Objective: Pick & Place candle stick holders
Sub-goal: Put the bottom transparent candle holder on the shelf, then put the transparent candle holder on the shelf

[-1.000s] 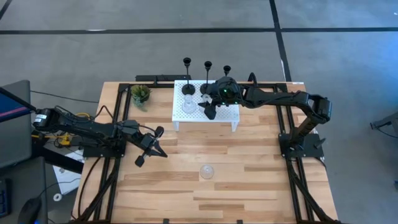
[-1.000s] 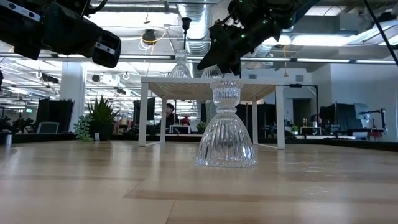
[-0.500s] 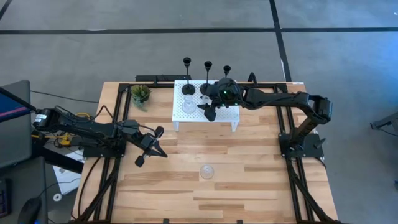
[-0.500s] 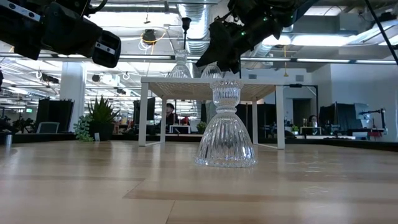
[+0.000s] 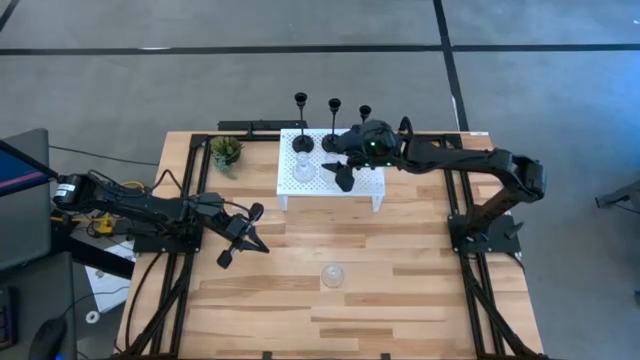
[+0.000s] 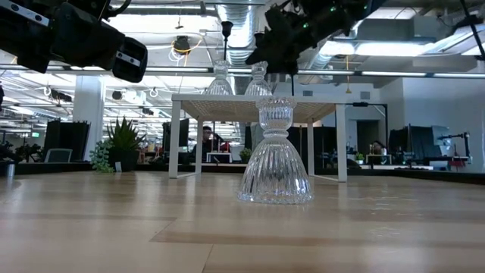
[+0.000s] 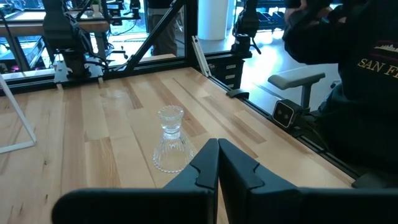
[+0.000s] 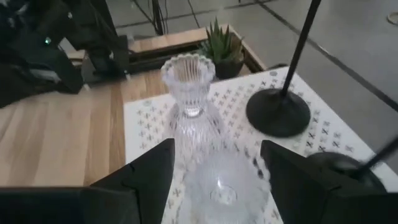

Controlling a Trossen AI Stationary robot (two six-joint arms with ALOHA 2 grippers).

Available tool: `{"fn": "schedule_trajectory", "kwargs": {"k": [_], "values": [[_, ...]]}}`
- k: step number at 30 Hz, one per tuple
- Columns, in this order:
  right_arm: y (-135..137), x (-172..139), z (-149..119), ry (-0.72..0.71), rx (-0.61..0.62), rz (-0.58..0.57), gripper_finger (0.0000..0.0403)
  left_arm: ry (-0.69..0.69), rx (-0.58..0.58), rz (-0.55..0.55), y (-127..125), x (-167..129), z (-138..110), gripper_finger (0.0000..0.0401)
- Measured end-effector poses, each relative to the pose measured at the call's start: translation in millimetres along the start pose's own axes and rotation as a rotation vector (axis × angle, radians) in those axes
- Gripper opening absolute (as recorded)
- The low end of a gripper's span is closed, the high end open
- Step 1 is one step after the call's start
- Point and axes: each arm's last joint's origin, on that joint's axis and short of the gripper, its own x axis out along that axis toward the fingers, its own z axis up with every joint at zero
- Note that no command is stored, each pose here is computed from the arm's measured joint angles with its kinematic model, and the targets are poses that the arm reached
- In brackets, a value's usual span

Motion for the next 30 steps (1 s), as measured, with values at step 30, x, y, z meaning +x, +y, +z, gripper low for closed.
{"fn": "schedule_trajectory", "kwargs": {"k": [30], "values": [[79.6, -146.3, -16.8, 0.154, -0.206, 0.275, 0.0109, -0.002, 0.001, 0.000, 0.0, 0.0, 0.3, 0.0008]]}}
